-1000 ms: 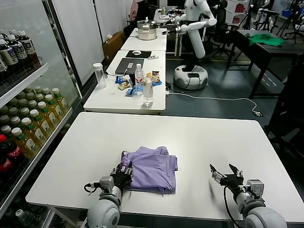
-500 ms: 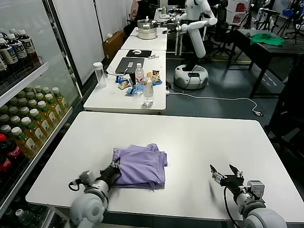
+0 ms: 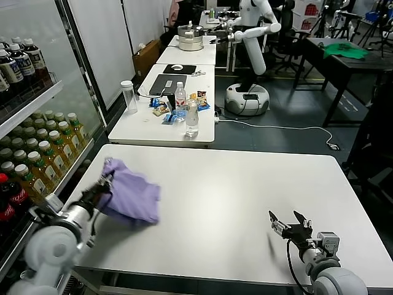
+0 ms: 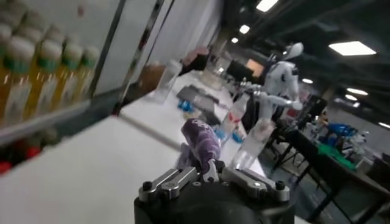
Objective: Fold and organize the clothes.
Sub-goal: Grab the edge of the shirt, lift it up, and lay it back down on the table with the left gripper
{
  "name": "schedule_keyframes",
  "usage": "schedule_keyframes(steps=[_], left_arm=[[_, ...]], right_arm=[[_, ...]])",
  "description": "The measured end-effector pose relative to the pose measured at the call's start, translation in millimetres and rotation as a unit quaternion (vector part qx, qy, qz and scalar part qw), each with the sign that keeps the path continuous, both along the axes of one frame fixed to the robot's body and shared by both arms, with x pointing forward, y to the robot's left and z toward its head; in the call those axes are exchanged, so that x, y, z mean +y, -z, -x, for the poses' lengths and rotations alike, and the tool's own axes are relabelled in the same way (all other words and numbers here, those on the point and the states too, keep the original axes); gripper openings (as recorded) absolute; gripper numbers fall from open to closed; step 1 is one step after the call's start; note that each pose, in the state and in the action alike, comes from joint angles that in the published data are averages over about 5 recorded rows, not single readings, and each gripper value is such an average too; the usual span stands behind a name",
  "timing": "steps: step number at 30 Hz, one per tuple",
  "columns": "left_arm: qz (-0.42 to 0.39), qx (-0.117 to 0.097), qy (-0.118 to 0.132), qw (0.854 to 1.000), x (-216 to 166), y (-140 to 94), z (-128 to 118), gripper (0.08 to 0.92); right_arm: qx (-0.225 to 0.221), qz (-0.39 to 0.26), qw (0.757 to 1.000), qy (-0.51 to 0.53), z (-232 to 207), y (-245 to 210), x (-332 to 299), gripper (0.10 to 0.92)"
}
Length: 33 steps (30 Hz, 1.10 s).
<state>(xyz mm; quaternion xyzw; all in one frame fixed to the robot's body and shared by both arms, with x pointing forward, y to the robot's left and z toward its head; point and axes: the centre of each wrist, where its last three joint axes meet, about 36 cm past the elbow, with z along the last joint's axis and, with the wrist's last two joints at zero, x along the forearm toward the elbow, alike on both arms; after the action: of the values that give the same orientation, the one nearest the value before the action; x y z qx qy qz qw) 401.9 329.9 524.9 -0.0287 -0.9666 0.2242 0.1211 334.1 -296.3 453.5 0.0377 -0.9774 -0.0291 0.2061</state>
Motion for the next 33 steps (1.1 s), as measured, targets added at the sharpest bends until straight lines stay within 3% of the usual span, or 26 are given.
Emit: schedule_keyframes(steps=[4,8,16,20,28,33], left_arm=[[-0.037,-0.024,0.024,0.999,-2,-23,5,0.135],[-0.091,-0.029,0.053,0.994,-18,-25,8,0.135],[-0.215,-0.006,0.109,0.971,-78,19,-2,0.135],[-0.25,-0.005,0.135,0.959,-114,37,-7,0.135],[-0.26,0.0,0.189,0.947,-181,62,4,0.141],[-0.241,0.0,0.215,0.946,-210,67,16,0.249]], right_arm=[[-0.003,-0.003,1.0,-0.002,1,-2,2,0.823],[-0.005,-0.004,1.0,-0.005,1,-2,2,0.823],[-0.009,-0.003,1.0,-0.008,-1,-3,2,0.823],[-0.009,-0.002,1.0,-0.008,-1,-2,2,0.823],[-0.012,-0.001,1.0,-0.008,-2,-2,2,0.823],[-0.015,0.003,1.0,-0.012,-3,-3,2,0.823]])
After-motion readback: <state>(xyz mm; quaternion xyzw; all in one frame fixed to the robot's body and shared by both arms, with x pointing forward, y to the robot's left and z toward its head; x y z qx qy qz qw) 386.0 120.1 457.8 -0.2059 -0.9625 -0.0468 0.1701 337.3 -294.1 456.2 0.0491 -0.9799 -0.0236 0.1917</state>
